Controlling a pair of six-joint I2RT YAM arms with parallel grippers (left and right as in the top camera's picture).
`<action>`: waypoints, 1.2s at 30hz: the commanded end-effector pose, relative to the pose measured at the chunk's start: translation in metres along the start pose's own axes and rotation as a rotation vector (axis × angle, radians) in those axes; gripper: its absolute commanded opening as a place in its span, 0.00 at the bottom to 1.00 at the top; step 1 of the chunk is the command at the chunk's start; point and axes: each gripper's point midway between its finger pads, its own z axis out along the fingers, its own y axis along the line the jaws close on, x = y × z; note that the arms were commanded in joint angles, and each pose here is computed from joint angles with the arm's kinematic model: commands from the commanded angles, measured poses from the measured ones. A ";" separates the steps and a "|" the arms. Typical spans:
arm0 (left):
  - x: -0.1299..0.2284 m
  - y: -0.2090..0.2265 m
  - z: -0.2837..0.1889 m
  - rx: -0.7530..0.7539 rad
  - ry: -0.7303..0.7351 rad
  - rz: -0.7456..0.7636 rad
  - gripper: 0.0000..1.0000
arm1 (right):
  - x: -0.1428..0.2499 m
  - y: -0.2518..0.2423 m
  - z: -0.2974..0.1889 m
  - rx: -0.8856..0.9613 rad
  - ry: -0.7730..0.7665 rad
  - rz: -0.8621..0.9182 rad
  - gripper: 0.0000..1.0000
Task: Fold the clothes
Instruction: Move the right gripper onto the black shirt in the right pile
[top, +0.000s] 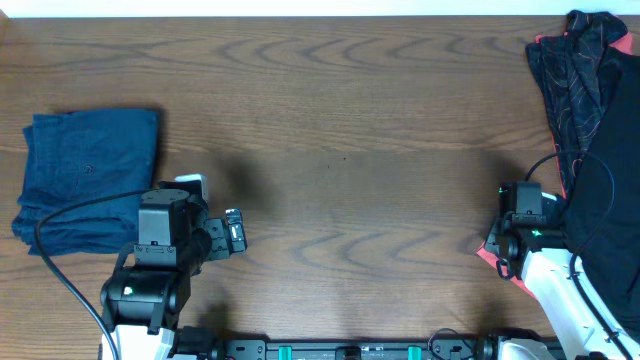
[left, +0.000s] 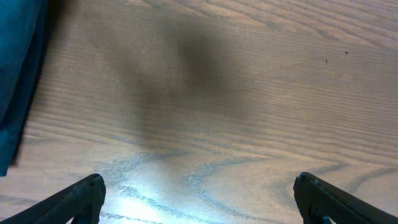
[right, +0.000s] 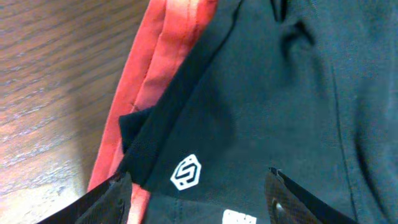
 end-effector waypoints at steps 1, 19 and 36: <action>-0.007 -0.002 -0.005 0.013 -0.016 -0.009 0.98 | -0.003 0.003 -0.001 -0.026 0.004 0.028 0.69; -0.007 -0.002 -0.005 0.012 -0.016 -0.009 0.98 | 0.001 0.009 0.010 -0.025 0.036 0.016 0.72; -0.007 -0.002 -0.005 0.009 -0.017 -0.009 0.98 | 0.002 0.011 0.017 -0.020 0.050 0.009 0.71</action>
